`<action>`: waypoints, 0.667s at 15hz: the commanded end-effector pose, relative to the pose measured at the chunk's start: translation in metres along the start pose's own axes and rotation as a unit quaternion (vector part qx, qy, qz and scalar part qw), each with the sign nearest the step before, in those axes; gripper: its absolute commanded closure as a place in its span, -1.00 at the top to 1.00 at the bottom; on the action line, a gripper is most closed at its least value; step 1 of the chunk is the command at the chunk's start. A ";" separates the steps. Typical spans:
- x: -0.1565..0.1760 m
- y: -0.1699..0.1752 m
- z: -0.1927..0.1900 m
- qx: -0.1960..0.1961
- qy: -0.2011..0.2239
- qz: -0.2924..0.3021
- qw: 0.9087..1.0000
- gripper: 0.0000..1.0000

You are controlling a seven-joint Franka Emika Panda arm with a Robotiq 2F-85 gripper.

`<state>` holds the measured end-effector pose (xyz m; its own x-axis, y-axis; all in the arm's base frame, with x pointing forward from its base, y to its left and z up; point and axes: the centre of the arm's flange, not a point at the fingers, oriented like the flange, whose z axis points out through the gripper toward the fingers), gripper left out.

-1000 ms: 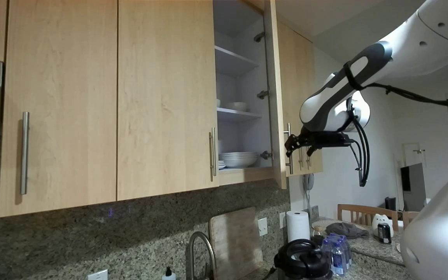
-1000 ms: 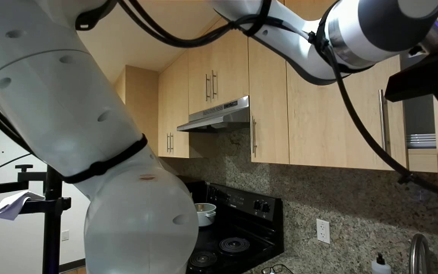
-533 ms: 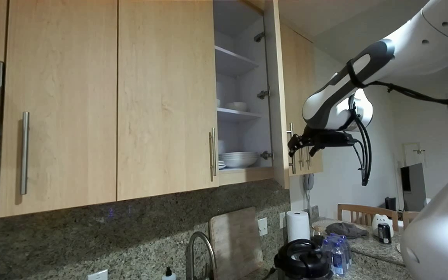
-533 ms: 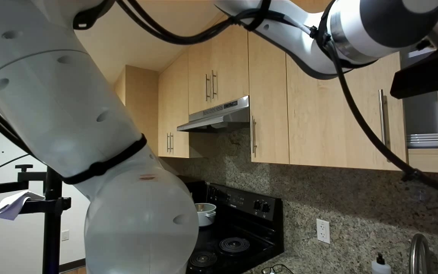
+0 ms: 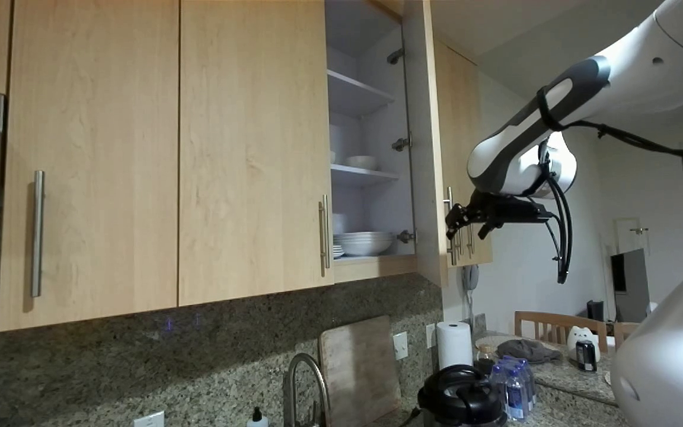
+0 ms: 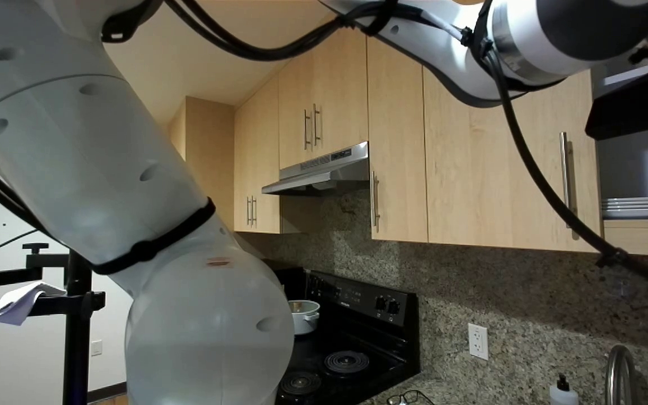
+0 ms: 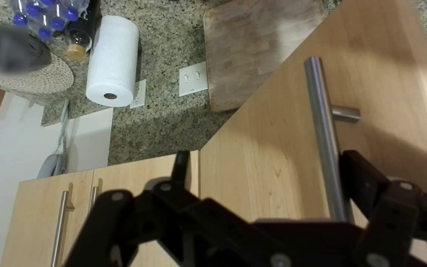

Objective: Open the right upper cabinet door

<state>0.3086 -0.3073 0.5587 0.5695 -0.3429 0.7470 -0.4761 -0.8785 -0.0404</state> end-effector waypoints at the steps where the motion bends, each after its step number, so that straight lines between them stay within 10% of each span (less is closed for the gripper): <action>1: -0.011 0.076 -0.002 -0.066 -0.034 0.002 0.997 1.00; 10: -0.019 0.106 -0.010 -0.055 -0.056 0.013 0.997 1.00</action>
<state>0.2833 -0.3353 0.5608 0.5805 -0.4023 0.7079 -0.4892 -0.8673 -0.0917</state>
